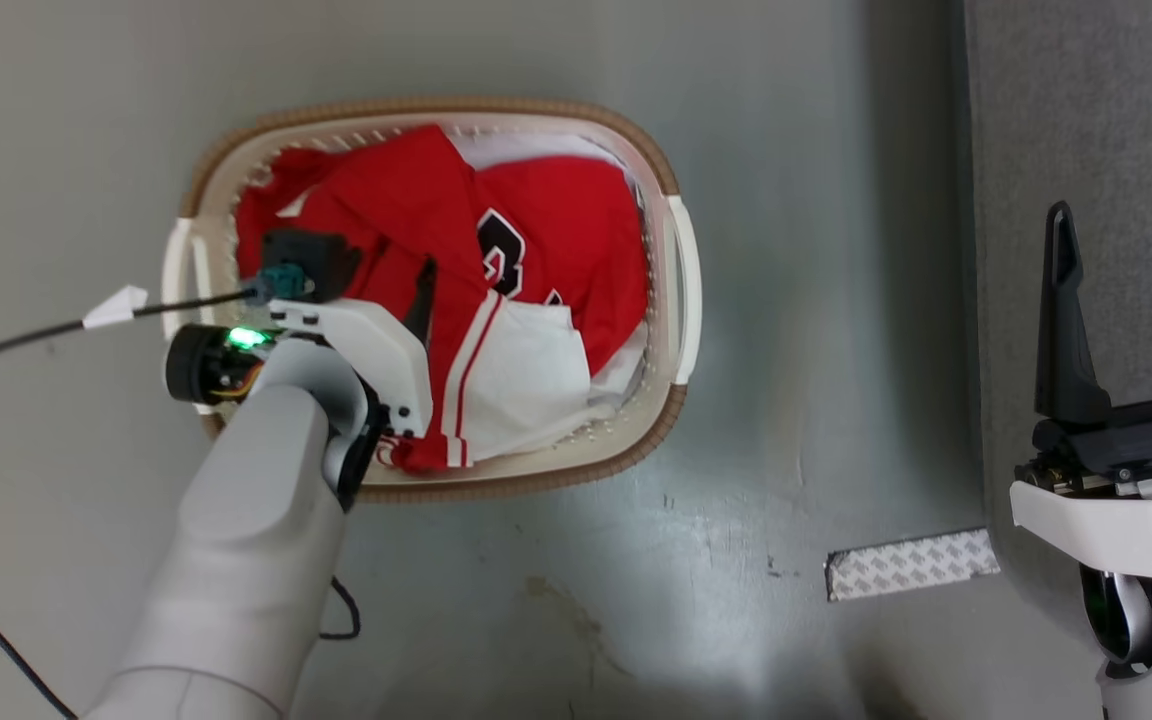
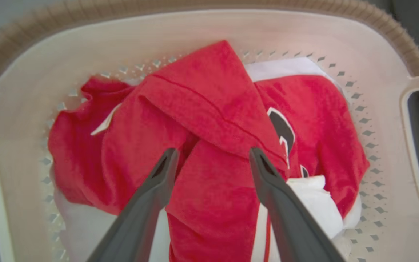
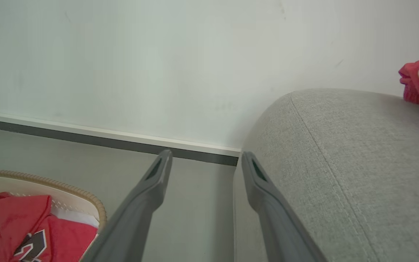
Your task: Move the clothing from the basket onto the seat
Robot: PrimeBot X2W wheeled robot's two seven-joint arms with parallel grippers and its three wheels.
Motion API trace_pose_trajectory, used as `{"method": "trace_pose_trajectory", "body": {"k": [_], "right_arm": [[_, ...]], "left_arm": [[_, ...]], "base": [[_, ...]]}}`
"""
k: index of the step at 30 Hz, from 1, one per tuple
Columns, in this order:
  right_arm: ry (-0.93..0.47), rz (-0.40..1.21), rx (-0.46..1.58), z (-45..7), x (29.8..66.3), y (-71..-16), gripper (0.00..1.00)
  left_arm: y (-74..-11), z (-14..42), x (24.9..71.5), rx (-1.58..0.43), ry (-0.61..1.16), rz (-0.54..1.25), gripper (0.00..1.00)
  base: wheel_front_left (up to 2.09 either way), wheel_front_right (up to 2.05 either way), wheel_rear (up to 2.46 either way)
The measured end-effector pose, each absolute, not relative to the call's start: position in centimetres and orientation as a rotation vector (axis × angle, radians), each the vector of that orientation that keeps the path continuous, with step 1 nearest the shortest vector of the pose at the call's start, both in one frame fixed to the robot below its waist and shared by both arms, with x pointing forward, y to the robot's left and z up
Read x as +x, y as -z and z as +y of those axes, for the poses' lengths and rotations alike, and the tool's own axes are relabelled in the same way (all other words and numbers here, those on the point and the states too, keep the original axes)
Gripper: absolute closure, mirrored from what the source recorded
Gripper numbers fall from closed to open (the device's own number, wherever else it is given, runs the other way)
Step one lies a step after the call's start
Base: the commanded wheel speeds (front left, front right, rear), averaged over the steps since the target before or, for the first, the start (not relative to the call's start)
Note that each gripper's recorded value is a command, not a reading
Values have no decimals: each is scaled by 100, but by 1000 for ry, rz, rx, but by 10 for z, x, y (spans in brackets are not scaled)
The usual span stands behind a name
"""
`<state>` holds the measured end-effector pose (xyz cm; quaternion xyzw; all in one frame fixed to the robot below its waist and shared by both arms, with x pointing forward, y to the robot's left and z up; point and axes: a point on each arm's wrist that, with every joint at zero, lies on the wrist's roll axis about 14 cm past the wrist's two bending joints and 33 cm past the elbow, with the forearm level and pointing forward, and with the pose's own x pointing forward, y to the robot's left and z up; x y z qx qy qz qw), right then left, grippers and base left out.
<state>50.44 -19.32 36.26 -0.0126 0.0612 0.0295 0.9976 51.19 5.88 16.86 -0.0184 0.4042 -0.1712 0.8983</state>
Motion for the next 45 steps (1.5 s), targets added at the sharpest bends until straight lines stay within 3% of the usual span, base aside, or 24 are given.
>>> {"method": "trace_pose_trajectory", "body": {"k": [17,19,20,25,33,45], "right_arm": [[-37,197,-45,-206,498,-331,0],[-33,201,-47,-207,497,-330,0],[-31,201,-45,-208,497,-330,0],[-29,197,-37,-208,497,-333,0],[-36,146,-20,-202,500,-359,0],[-72,53,25,-183,470,-430,0]], "left_arm": [[-113,47,505,-27,378,983,0],[-112,42,503,-31,396,983,63],[-112,39,503,-35,406,980,100],[-118,30,500,-36,460,972,100],[-170,25,517,-107,458,807,100],[-304,18,491,-250,478,531,100]], "base": [[0,0,0],[0,0,0],[0,0,0],[0,0,0],[0,0,0],[0,0,0]]}}
